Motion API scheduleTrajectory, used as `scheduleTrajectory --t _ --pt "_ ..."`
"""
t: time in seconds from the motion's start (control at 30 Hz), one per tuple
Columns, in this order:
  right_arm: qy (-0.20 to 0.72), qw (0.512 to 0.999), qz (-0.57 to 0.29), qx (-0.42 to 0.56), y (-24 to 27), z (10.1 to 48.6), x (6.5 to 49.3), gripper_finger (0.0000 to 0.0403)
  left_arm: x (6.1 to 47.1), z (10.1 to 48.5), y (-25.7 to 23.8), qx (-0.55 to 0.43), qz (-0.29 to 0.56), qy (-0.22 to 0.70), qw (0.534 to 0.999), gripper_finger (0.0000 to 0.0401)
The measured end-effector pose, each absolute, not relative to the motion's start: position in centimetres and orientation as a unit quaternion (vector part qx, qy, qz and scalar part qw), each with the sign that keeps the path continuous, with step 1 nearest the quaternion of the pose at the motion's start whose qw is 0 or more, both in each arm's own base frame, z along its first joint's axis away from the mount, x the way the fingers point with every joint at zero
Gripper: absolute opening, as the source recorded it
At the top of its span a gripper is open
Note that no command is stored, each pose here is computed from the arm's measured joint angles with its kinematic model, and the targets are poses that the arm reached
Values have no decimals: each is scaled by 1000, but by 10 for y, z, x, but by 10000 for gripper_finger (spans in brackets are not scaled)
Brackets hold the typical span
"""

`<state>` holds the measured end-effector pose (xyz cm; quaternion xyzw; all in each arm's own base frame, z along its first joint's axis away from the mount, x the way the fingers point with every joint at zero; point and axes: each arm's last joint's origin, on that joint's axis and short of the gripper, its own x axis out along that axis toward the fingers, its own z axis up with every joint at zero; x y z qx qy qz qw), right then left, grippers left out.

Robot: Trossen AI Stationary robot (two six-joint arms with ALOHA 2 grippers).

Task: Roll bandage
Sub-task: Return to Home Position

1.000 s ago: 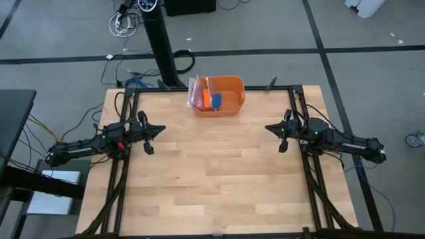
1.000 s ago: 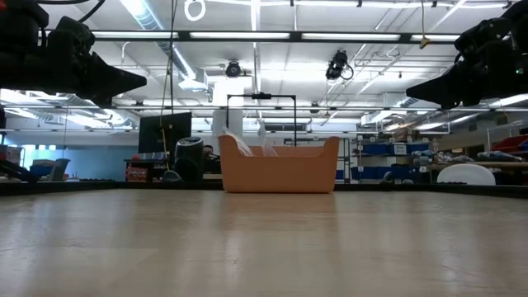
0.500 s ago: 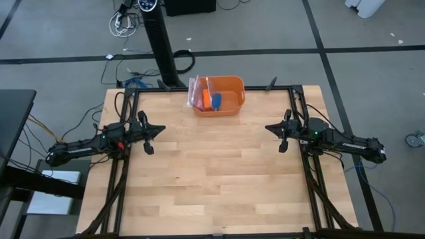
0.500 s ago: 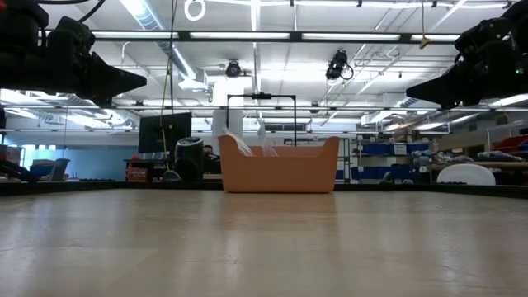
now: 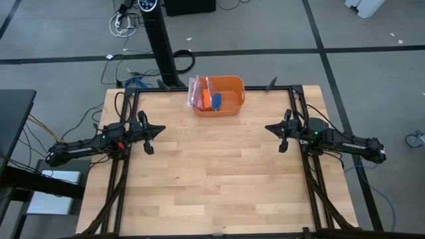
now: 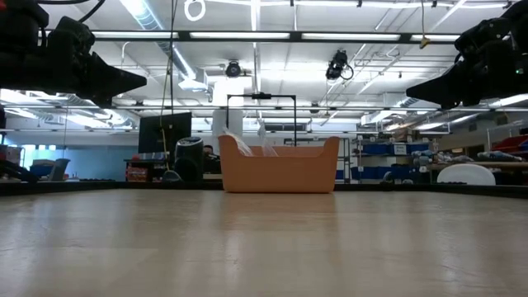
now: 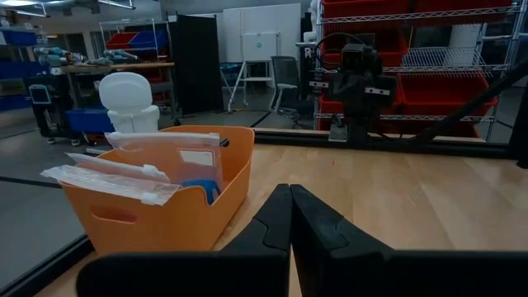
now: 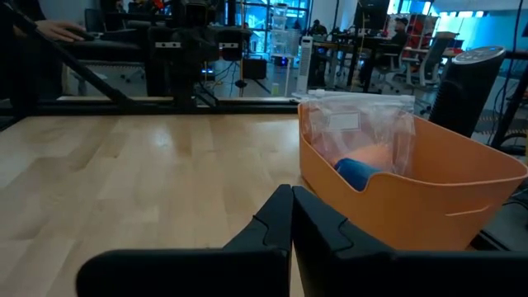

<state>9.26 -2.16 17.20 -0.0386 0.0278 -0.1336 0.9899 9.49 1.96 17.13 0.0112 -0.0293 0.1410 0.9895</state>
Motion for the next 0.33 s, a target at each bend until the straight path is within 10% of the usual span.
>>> scheduleTrajectory --t 0.33 --pt "28 990 -134 -39 -22 172 93 7 95 171 20 11 141 -29 989 9"
